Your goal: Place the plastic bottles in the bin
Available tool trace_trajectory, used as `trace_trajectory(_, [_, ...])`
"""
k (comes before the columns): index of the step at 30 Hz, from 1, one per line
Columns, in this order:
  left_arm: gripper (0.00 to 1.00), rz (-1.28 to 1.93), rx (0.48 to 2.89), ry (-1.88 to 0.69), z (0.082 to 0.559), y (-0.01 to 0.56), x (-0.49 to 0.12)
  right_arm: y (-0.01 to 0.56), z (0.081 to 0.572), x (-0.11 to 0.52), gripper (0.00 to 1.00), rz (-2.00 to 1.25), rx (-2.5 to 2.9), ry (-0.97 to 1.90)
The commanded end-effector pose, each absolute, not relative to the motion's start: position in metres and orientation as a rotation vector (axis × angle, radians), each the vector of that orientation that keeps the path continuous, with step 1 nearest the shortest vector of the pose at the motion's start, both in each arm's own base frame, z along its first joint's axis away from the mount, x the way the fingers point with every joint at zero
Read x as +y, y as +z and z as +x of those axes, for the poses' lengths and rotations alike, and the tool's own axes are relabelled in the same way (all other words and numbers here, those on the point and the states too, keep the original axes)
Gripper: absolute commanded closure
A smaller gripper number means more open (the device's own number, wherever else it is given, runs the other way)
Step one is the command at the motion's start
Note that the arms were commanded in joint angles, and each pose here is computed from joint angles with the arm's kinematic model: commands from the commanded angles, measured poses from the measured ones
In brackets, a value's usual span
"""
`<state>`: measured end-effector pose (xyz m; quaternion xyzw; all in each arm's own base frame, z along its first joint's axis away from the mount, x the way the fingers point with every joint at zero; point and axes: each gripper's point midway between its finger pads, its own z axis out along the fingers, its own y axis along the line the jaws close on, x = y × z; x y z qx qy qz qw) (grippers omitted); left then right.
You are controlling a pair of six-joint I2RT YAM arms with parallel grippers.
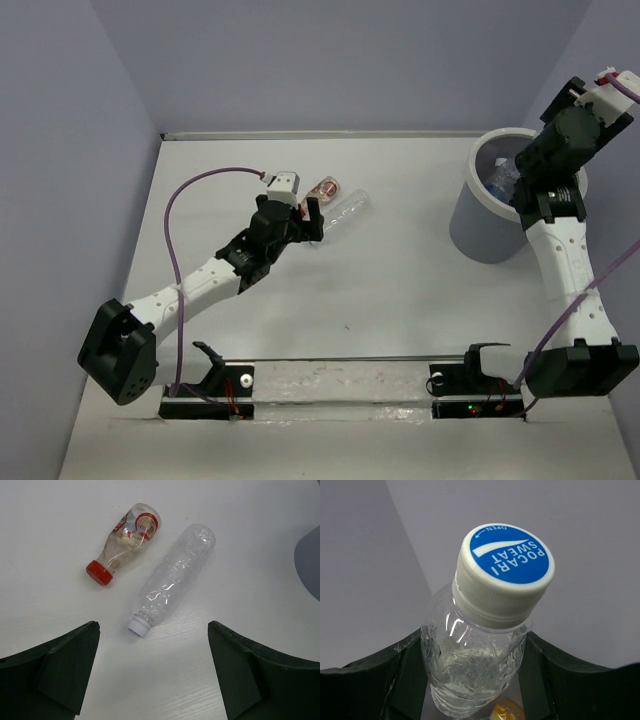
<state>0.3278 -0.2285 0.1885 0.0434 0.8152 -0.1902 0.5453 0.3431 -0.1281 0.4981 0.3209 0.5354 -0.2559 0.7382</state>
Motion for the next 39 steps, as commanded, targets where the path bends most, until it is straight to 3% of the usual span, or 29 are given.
trace_trajectory(1, [0.01,0.170,1.884,-0.495,0.340,0.206,-0.241,0.498,0.348,-0.139,0.68,0.705,1.182,-0.634])
trace_trajectory(7, [0.01,0.239,1.966,-0.462,0.341,0.162,-0.246,0.449,0.367,-0.152,0.64,0.715,1.250,-0.605])
trace_trajectory(8, [0.01,0.259,1.977,-0.467,0.341,0.158,-0.248,0.439,0.368,-0.152,0.46,0.717,1.269,-0.609])
trace_trajectory(11, [0.01,0.284,2.013,-0.442,0.342,0.144,-0.249,0.438,0.365,-0.151,0.15,0.719,1.262,-0.588])
trace_trajectory(13, [0.01,0.304,2.015,-0.438,0.344,0.140,-0.251,0.447,0.360,-0.146,0.08,0.715,1.242,-0.545])
trace_trajectory(20, [0.01,0.371,2.013,-0.426,0.354,0.136,-0.262,0.471,0.344,-0.095,0.06,0.661,1.167,-0.101])
trace_trajectory(29, [0.01,0.453,2.079,-0.359,0.393,0.112,-0.291,0.419,0.326,0.033,0.07,0.303,1.337,0.556])
trace_trajectory(38, [0.01,0.488,2.156,-0.245,0.415,0.077,-0.295,0.381,0.285,0.094,0.07,0.074,1.450,0.798])
trace_trajectory(39, [0.07,0.498,2.166,-0.256,0.414,0.072,-0.297,0.376,0.282,0.096,0.07,0.067,1.456,0.814])
